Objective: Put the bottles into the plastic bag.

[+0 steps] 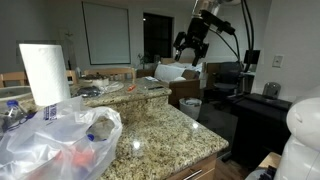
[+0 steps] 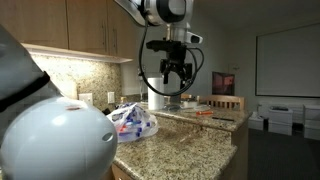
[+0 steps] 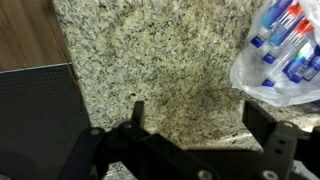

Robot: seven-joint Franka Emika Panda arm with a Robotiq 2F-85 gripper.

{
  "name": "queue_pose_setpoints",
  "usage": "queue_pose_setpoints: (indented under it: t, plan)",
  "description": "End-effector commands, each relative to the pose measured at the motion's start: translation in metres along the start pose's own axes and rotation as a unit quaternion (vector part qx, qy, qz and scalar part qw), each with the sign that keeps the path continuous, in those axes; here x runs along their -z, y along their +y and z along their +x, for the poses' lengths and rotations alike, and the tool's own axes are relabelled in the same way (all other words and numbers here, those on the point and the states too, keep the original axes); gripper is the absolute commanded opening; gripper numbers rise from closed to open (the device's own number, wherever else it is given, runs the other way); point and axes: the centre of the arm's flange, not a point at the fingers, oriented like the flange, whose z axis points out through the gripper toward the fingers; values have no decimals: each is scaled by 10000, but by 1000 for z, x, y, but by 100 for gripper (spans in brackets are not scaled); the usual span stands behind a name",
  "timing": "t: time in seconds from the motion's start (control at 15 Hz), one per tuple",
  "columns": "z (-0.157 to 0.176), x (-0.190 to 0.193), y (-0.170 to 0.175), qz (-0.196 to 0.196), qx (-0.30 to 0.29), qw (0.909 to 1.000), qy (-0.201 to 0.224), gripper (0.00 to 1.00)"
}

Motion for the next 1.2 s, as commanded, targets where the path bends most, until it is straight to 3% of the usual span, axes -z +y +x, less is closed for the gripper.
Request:
queue_pose_setpoints:
  t: [0.0, 0.13, 0.2, 1.13]
  plan:
    - [-3, -14, -18, -915, -327, 9951, 154, 100]
    - [2, -22, -23, -1244, -307, 9918, -4, 100]
    - [-5, -12, -20, -919, -195, 9955, 104, 100]
    - [-4, -14, -19, -924, -211, 9955, 84, 100]
